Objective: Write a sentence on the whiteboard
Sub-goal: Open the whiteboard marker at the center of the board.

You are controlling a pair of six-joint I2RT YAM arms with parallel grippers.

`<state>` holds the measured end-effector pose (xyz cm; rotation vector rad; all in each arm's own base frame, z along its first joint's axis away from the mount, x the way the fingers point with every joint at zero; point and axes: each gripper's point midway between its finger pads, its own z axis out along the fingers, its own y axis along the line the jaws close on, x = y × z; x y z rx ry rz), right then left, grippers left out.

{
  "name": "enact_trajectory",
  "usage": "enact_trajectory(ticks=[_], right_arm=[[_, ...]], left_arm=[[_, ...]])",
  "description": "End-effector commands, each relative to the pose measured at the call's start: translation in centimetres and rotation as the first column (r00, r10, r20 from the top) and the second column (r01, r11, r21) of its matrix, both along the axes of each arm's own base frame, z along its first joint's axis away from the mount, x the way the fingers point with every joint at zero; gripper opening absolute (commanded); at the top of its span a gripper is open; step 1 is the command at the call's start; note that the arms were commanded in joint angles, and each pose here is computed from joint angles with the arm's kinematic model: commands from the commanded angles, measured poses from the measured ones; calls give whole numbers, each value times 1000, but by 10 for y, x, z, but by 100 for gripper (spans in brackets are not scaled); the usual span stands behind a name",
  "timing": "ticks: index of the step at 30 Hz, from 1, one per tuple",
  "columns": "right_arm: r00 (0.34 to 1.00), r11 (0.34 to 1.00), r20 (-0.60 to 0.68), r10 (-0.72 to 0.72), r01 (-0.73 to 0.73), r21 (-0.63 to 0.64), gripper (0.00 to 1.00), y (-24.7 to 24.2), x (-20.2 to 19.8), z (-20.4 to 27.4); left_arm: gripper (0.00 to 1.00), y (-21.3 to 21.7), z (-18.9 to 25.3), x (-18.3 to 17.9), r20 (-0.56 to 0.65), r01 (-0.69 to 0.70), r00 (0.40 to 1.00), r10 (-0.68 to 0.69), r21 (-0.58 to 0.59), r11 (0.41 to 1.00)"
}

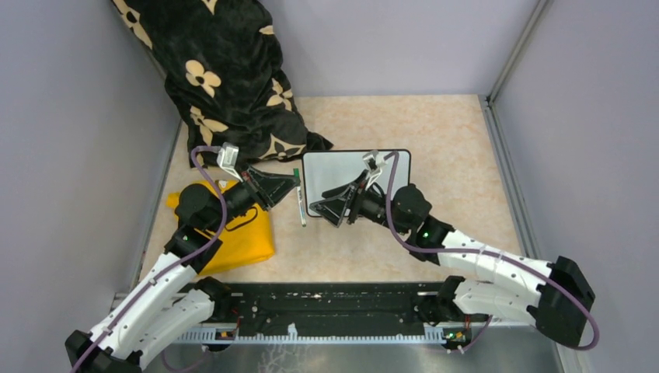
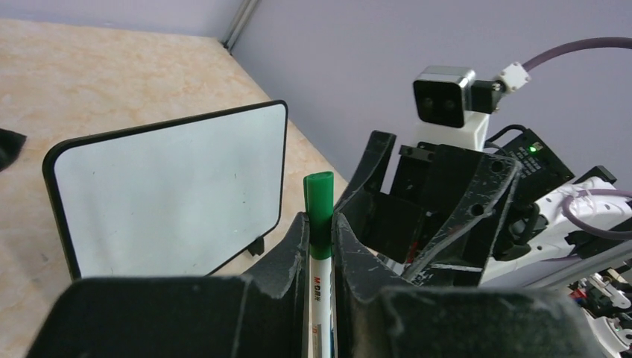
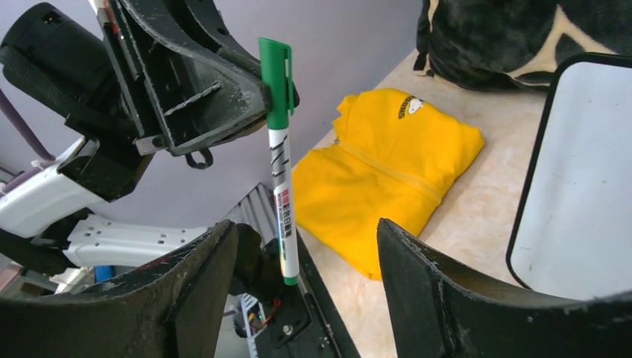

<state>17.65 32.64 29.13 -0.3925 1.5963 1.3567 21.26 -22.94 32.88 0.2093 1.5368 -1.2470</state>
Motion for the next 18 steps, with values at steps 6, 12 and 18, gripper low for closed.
enact_trajectory(ticks=[6,12,18], right_arm=[[993,975,43,108,-114,193,63,30,-5,60],[986,962,32,166,-169,213,56,44,-7,64],[971,949,18,237,-235,212,41,55,-14,62]], left_arm=[[0,-2,22,-15,58,64,997,-59,-79,995],[0,-2,25,-20,74,81,994,-75,-90,993],[0,-1,26,-23,80,91,993,-84,-96,991]])
